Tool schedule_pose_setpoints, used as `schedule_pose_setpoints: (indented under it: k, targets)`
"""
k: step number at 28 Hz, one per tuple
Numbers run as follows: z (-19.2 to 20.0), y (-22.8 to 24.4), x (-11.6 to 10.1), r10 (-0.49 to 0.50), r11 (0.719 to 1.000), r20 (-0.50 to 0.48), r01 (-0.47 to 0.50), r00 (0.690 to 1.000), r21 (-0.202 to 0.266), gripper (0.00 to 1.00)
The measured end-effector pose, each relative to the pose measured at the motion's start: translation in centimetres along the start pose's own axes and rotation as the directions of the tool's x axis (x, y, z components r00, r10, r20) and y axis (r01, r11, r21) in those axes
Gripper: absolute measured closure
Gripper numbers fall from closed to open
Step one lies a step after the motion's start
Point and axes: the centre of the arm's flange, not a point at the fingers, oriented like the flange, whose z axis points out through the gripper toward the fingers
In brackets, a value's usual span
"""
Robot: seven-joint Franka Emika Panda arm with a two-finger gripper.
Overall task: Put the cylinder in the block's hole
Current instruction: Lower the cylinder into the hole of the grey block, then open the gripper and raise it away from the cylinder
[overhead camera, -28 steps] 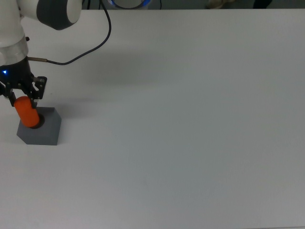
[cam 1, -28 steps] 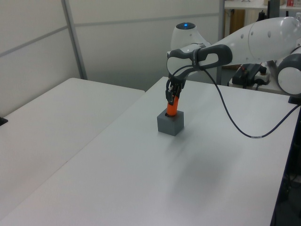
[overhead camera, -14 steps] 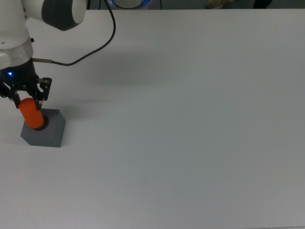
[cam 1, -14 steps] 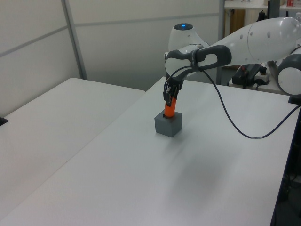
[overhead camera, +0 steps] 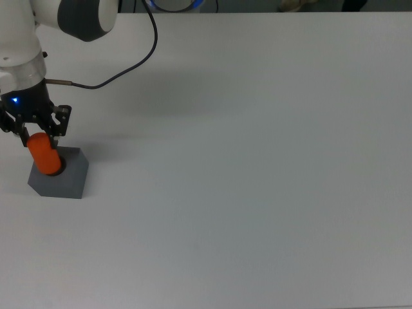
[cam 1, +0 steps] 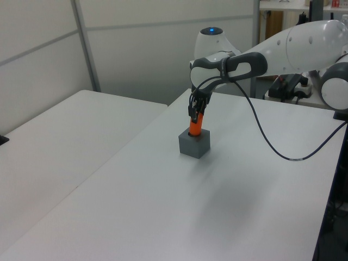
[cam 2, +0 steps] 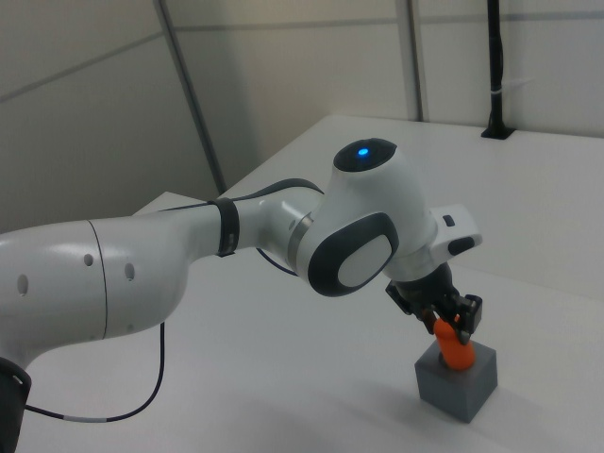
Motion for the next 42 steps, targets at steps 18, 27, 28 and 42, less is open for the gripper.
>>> schedule_pose_setpoints:
  k: [18,27,28,42]
  targets:
    - [0.4,-1.6,0.4,-0.022,1.0,0.002,0.022,1.0,0.016,0.38]
    - [0.0,-1.6,0.5,-0.022,1.0,-0.005,0.022,1.0,0.014,0.05]
    - [-0.2,-1.5,0.6,-0.022,1.0,-0.008,0.022,1.0,0.013,0.01]
    - [-8.7,-1.7,-1.5,-0.027,0.996,0.126,0.016,0.992,0.091,0.0]
